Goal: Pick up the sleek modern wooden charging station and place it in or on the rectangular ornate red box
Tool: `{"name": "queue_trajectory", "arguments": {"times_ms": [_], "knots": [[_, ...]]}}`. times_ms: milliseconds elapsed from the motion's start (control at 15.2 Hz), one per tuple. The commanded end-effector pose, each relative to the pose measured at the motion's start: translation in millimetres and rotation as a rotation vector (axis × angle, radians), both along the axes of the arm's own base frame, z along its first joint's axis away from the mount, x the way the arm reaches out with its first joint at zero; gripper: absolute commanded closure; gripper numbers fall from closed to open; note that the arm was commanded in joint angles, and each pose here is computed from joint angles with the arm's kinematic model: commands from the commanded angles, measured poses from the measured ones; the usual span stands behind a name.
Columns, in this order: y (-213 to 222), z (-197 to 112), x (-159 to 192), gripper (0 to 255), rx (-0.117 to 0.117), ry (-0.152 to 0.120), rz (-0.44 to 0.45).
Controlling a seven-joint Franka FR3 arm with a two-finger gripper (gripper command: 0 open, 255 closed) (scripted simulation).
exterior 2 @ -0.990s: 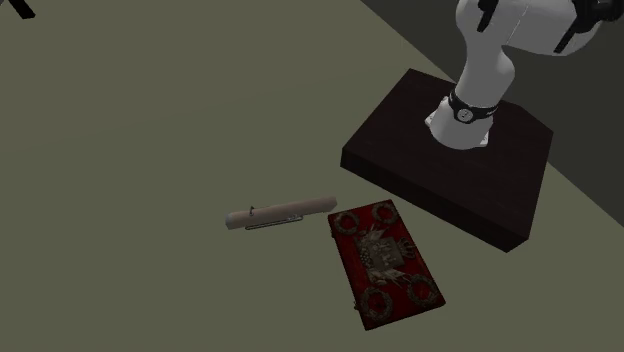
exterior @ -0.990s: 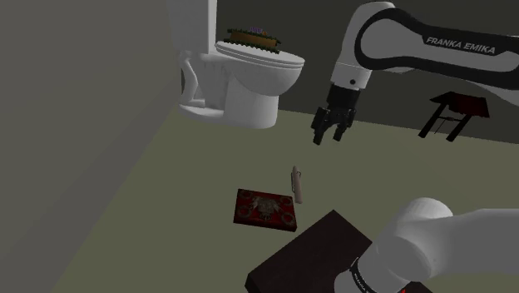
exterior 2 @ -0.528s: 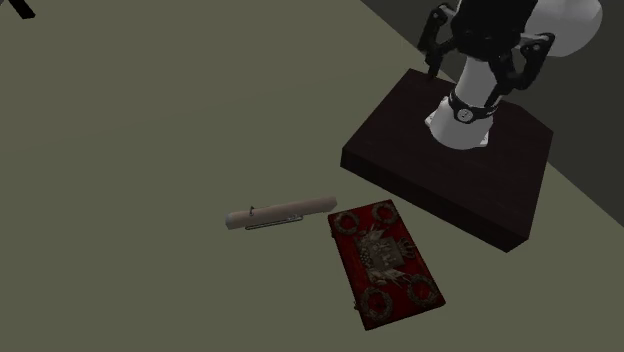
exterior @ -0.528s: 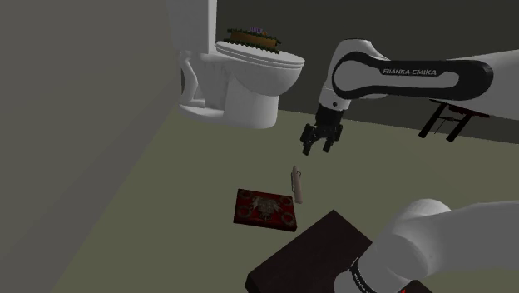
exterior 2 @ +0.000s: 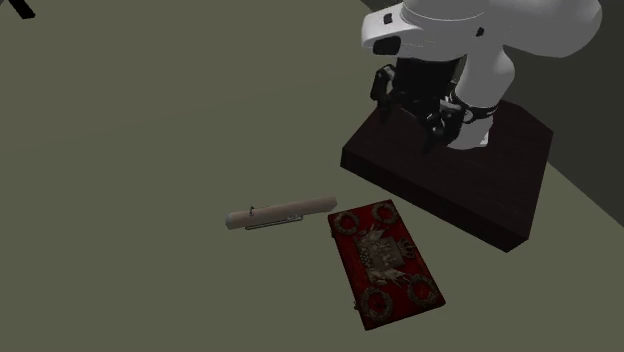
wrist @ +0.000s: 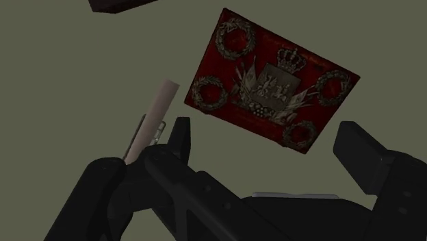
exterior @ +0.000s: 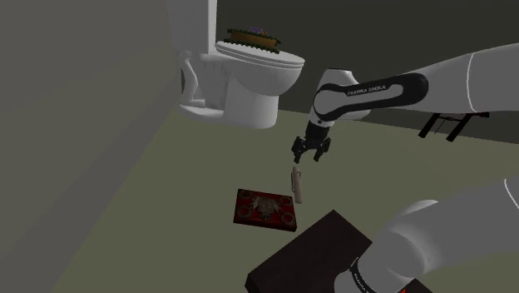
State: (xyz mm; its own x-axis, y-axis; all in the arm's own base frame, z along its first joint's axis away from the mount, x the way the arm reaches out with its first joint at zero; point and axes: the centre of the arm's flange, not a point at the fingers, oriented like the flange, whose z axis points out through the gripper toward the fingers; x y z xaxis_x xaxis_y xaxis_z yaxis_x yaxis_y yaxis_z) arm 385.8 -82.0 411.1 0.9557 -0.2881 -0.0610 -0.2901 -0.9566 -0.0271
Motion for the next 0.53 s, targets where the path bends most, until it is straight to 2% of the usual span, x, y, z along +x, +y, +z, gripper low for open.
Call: {"name": "queue_trajectory", "arguments": {"times_ms": [0,462], "knots": [[-16,-22,7,0,-0.004,-0.006,-0.025],[-61,-95,36,0,-0.016,-0.018,-0.11]]}}
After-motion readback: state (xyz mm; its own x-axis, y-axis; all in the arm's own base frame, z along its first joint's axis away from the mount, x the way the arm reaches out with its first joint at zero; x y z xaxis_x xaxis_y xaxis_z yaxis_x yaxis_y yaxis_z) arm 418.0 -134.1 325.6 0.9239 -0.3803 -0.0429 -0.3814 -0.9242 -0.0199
